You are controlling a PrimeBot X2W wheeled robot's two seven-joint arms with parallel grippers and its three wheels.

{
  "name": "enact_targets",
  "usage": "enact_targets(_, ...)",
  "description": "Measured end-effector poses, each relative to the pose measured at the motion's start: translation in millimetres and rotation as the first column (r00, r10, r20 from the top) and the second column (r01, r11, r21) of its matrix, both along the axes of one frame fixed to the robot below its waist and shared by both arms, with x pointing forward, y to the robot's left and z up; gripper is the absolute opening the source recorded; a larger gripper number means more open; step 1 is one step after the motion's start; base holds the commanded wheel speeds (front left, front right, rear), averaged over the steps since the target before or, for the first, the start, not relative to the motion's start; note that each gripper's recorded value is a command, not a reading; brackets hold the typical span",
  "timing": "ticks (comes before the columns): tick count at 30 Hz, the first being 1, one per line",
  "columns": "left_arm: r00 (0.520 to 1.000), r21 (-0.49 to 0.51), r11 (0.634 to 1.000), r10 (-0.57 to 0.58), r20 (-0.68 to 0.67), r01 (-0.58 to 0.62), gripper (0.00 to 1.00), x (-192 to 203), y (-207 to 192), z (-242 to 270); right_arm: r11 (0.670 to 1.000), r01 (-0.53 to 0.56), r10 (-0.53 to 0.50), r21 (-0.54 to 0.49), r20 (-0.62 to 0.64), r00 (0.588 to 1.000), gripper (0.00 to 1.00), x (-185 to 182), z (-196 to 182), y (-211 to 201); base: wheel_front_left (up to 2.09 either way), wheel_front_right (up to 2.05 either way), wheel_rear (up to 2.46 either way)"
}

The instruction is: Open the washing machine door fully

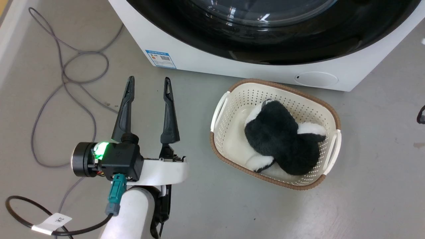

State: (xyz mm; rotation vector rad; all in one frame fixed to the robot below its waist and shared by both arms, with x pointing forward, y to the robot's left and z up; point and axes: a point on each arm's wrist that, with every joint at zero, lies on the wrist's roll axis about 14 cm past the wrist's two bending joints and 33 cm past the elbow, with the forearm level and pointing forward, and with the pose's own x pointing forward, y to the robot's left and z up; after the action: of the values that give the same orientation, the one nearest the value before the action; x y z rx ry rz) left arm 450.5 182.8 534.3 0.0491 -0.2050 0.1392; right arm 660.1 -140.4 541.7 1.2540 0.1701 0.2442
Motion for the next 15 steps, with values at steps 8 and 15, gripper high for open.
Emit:
enact_targets(8, 1.0, -0.001, 1.0, 0.005, 0.016, -0.005, 1.0, -3, 2, 7, 0.987, -0.135, 0.134, -0.084, -0.024, 0.991, 0.0, -17, 2, 12, 0.0, 0.0, 0.0)
enact_targets(15, 1.0, 0.001, 1.0, 0.006, 0.01, -0.006, 1.0, -10, 5, 7, 0.967, -0.231, 0.226, -0.108, -0.056, 0.973, 0.0, -40, 1, 18, 0.0, 0.0, 0.0)
